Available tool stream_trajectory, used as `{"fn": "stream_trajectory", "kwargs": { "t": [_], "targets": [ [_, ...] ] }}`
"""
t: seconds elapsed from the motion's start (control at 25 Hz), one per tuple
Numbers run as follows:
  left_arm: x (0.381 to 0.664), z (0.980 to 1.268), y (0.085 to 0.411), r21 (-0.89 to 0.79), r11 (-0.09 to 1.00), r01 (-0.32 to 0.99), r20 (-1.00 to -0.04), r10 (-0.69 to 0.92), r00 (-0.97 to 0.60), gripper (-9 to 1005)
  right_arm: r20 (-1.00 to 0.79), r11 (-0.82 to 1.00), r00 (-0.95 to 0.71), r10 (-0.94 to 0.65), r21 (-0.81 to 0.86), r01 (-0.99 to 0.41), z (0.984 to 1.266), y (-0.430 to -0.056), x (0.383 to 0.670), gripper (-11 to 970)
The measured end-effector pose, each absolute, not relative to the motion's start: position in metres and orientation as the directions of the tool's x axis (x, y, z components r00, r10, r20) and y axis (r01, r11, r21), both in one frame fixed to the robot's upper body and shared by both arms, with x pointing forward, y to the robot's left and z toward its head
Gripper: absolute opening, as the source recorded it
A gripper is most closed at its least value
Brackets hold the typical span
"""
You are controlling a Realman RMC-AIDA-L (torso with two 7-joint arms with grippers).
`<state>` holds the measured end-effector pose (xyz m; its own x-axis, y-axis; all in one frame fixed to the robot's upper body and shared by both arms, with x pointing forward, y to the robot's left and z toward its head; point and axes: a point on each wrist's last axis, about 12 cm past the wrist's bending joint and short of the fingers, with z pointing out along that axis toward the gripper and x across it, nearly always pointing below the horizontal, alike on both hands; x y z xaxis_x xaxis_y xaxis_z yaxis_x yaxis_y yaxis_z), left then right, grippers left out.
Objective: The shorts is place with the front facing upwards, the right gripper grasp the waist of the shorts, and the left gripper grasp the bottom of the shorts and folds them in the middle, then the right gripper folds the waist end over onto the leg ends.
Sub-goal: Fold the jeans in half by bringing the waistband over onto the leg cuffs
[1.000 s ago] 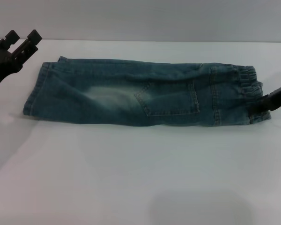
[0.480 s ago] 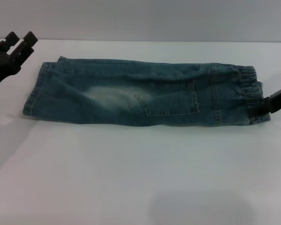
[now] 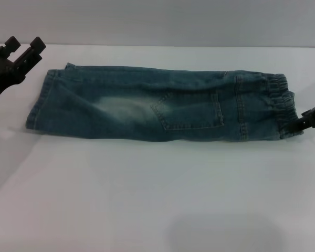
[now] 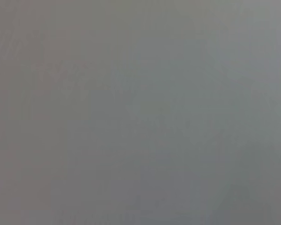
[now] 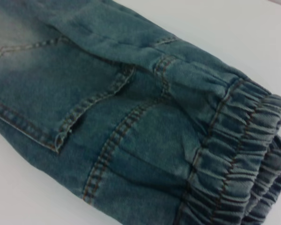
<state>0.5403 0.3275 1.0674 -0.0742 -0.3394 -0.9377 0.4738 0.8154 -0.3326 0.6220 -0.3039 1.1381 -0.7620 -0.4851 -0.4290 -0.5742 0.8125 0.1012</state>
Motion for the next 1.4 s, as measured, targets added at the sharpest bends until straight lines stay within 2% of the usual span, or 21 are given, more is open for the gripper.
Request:
{"fn": "stream_trajectory", "kwargs": {
  "t": [0.16, 0.68, 1.04, 1.4],
  "targets": [
    [0.541, 1.066, 0.327, -0.325, 0.822, 0.468, -0.941, -0.329, -0.075, 811, -0.426, 0.817, -0.766, -0.481, 0.099, -0.567, 1.136, -0.306, 0.62, 571],
    [0.54, 1.065, 0.324, -0.326, 0.816, 0.478, -0.941, -0.329, -0.08, 815, -0.434, 0.802, -0.754, -0.493, 0.107, -0.587, 1.124, -0.287, 0.618, 571],
    [0.54, 1.063, 0.323, -0.322, 0.818, 0.477, -0.943, -0.321, -0.086, 816, -0.521, 0.795, -0.727, -0.447, 0.14, -0.59, 1.136, -0.281, 0.621, 572],
    [0.54, 1.06, 0.325, -0.326, 0.829, 0.455, -0.943, -0.317, -0.099, 816, -0.532, 0.785, -0.715, -0.454, 0.14, -0.603, 1.139, -0.276, 0.623, 571]
  ]
}}
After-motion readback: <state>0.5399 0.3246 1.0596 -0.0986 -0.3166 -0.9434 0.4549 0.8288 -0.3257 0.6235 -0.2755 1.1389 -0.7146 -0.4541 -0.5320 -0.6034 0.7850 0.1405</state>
